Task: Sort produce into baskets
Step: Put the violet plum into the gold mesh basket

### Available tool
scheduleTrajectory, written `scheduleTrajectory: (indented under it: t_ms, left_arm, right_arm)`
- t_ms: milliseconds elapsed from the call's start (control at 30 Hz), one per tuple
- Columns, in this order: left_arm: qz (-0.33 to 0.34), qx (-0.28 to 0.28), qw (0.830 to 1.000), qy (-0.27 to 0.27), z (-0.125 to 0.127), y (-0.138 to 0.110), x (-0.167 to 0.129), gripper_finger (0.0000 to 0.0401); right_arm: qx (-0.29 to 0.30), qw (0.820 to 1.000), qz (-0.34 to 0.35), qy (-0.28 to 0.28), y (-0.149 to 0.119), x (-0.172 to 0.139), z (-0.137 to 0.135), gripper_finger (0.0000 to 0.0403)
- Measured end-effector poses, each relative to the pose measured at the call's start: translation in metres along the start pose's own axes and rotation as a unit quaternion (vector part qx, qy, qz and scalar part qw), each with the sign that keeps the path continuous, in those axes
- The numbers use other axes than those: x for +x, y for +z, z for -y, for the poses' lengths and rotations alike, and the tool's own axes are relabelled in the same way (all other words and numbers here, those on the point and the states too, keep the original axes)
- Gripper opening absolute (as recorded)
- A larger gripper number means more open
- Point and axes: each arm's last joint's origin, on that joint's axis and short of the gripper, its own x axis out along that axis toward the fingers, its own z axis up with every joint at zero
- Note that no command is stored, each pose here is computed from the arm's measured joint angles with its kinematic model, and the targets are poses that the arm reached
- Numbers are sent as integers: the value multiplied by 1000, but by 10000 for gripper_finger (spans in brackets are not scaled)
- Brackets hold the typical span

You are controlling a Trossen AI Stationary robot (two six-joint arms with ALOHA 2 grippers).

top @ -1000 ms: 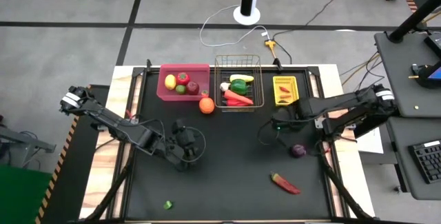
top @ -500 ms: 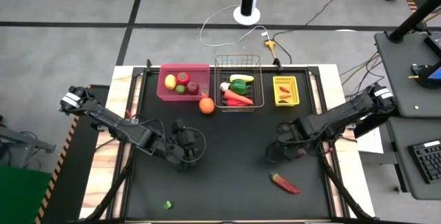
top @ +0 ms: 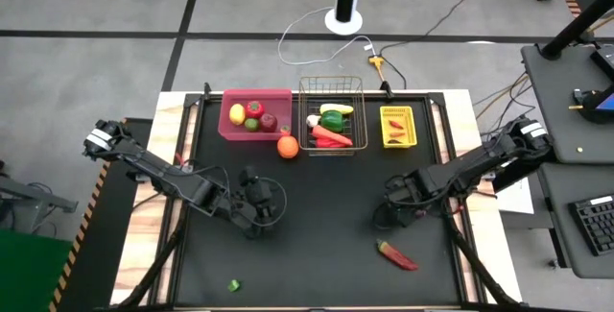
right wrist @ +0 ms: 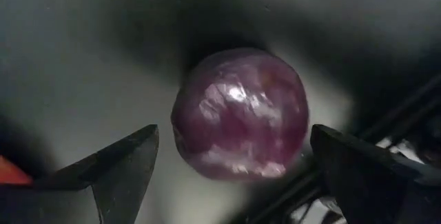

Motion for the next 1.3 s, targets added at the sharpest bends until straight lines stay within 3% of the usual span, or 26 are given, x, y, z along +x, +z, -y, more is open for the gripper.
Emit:
scheduleTrajectory:
  t_ms: [233,600,1067,1300]
  left_arm:
    - [1,0,1000,0,0,0,0,189]
    - [4,-4,1000,-2,1,1,0,189]
    - [7,-5,1000,-3,1,1,0,189]
    - [13,-6,1000,-7,2,3,0,189]
  right_arm:
    - [0,1000,17,9,2,9,0,359]
    - [-1,1000,21,10,3,9,0,285]
    - [-4,999,32,13,3,6,-2,286]
    - [-41,990,107,77,7,-18,-18,289]
